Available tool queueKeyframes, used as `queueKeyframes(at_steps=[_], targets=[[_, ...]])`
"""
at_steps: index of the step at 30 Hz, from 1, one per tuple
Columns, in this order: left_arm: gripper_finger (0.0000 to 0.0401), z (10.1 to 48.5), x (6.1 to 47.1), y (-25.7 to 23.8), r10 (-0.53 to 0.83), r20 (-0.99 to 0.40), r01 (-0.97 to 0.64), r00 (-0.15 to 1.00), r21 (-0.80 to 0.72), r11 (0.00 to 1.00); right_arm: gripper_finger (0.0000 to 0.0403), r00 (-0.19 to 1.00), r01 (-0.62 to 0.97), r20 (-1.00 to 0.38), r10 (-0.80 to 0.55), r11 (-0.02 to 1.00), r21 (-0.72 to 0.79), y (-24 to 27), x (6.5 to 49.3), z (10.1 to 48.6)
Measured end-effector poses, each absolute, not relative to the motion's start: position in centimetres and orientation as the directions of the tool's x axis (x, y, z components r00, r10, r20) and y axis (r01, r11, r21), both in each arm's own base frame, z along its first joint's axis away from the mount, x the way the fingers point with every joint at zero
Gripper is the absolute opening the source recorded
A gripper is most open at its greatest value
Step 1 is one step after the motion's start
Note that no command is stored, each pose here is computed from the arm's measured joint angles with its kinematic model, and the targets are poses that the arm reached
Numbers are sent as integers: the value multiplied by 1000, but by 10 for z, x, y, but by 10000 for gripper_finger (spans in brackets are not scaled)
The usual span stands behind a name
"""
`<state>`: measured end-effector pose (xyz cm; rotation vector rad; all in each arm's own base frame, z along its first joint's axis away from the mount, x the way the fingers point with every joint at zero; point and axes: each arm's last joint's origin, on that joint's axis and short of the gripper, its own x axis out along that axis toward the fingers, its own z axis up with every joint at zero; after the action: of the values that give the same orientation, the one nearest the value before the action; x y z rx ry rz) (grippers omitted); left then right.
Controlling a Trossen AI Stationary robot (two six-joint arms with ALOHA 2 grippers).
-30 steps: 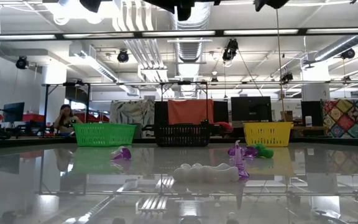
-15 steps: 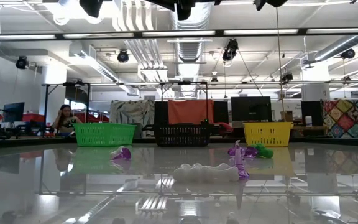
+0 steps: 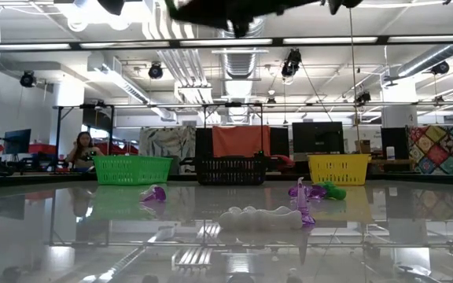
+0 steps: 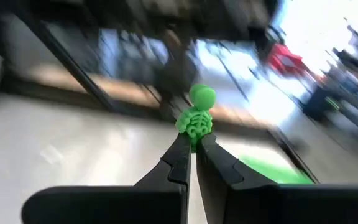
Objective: Sort Halloween decoration
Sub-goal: Put the green skeleton toy into the yellow basket
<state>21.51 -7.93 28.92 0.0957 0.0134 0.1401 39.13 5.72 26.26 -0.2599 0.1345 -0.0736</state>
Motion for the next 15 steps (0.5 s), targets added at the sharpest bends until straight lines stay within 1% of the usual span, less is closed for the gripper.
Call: queueKeyframes(at_steps=[2, 4, 6, 8, 10, 12, 13, 15], targets=[[192, 293, 210, -76, 168, 4, -168, 986, 96, 981, 11, 958, 142, -202, -204, 948, -285, 49, 386, 260], [193, 298, 205, -72, 227, 11, -227, 974, 90, 970, 12, 891, 238, -307, -335, 919, -313, 36, 377, 258], [194, 300, 199, -69, 281, 5, -280, 960, 92, 955, 12, 786, 354, -405, -468, 876, -327, 16, 365, 255], [194, 302, 195, -66, 303, 6, -302, 953, 90, 949, 12, 646, 474, -511, -567, 823, -313, -10, 349, 250], [194, 304, 192, -65, 309, 8, -309, 951, 86, 947, 12, 489, 606, -617, -616, 749, -267, -39, 330, 245], [194, 304, 192, -65, 309, 9, -309, 951, 85, 947, 12, 323, 736, -709, -627, 637, -228, -66, 310, 238], [194, 304, 192, -65, 309, 5, -308, 951, 88, 947, 12, 243, 791, -749, -616, 573, -215, -78, 300, 234], [194, 301, 193, -65, 310, -2, -308, 951, 94, 947, 12, 136, 871, -817, -560, 461, -171, -99, 284, 225]])
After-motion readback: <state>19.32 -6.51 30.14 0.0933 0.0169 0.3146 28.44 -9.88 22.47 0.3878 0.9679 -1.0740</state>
